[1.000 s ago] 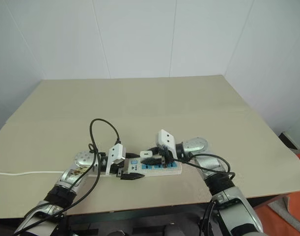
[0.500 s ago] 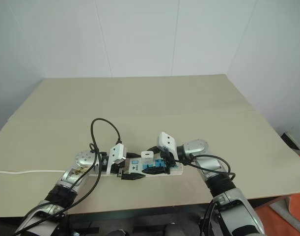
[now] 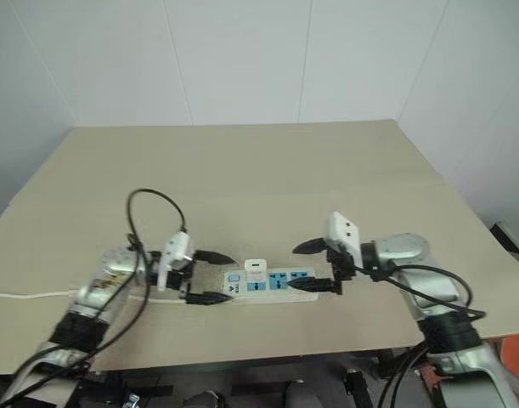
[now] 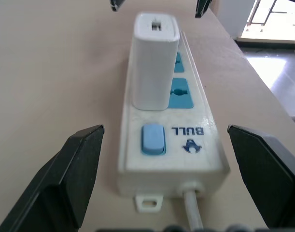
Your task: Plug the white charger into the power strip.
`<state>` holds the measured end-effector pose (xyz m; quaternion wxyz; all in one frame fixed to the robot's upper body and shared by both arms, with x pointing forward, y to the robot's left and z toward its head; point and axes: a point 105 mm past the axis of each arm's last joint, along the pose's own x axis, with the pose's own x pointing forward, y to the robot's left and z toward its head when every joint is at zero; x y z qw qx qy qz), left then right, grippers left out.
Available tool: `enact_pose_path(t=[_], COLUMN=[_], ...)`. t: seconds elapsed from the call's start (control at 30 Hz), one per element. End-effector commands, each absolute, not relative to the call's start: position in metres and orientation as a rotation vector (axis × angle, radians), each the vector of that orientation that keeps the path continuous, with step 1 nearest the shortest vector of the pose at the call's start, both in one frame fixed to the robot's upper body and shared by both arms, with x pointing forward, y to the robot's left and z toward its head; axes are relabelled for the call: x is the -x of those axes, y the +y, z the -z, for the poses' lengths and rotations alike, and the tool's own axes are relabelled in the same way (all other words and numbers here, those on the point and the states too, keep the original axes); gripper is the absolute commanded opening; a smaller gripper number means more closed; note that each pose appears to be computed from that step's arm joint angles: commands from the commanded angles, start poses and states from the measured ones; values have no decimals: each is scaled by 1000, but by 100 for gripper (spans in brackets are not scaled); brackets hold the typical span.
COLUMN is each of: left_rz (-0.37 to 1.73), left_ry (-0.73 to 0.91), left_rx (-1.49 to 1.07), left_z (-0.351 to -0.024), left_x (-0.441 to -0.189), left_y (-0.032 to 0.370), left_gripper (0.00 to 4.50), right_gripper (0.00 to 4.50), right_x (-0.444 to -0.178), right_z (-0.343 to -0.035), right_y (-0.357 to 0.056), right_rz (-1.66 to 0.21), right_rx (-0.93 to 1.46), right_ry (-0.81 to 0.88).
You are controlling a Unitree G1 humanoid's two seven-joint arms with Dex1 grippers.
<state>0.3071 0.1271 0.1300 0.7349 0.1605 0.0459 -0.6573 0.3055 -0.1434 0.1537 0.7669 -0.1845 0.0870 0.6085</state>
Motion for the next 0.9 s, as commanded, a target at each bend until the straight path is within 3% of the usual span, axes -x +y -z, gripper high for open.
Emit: enact_pose_path(t=[0.03, 0.3, 0.53, 0.9], left_rz=[1447, 1303, 1275, 1285], left_ry=[72, 115, 125, 113], left_rx=[-355, -380, -329, -315], left_z=[-152, -167, -168, -169], left_x=[-298, -289, -275, -279], left_y=[146, 188, 188, 180], left_gripper=[448, 448, 448, 448], right_gripper=[444, 444, 444, 444], right_x=[-299, -287, -274, -275], right_z=[-171, -167, -162, -161], right_y=[-159, -202, -219, -219], right_rz=[-1276, -1097, -997, -982], right_rx=[421, 423, 405, 424], right_ry=[138, 168, 180, 180])
